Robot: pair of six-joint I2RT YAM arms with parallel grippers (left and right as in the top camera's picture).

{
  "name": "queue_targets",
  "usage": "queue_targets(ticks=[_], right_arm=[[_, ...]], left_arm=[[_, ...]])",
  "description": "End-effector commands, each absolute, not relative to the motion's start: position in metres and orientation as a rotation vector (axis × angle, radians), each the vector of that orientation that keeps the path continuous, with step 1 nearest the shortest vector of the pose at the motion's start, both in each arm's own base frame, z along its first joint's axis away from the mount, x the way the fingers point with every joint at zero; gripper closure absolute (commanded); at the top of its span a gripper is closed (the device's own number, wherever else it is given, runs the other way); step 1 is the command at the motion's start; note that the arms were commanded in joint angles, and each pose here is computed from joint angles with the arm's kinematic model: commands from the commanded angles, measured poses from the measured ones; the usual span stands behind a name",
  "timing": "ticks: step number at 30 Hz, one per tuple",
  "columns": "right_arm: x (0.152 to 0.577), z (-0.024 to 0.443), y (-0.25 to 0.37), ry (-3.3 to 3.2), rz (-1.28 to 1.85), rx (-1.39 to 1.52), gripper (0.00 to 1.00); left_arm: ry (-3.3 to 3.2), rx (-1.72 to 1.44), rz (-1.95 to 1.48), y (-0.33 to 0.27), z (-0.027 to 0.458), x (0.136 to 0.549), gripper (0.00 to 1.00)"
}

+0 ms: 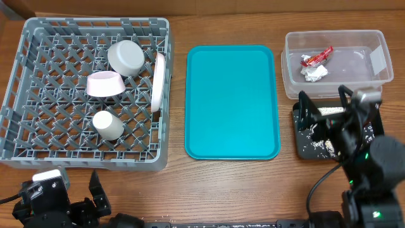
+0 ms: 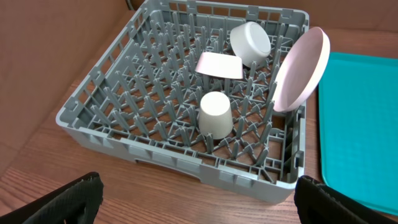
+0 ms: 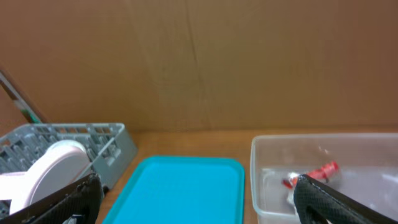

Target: Sort waste into correct bins and load items into the dishwasher

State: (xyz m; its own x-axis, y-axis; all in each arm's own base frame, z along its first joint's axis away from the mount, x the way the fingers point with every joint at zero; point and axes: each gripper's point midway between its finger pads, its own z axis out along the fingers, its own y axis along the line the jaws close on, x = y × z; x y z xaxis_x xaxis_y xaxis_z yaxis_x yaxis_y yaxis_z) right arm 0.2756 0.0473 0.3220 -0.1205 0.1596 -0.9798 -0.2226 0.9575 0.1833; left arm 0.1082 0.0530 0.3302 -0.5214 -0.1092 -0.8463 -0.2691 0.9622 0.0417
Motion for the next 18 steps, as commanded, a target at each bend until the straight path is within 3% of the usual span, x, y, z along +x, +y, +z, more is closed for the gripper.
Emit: queue_targets(ticks=[1,18], right_arm=[[0.266,0.312,0.046,1.594,0.316,-0.053,0.00],[0.224,0.287,0.042,1.203,0.298,-0.084,0.00]], left_arm=[[2.106,-0.282,0.202,0.055,0.332,0.108,0.00],[2.107,-0.282,0.202,0.055,0.332,0.108,0.00]])
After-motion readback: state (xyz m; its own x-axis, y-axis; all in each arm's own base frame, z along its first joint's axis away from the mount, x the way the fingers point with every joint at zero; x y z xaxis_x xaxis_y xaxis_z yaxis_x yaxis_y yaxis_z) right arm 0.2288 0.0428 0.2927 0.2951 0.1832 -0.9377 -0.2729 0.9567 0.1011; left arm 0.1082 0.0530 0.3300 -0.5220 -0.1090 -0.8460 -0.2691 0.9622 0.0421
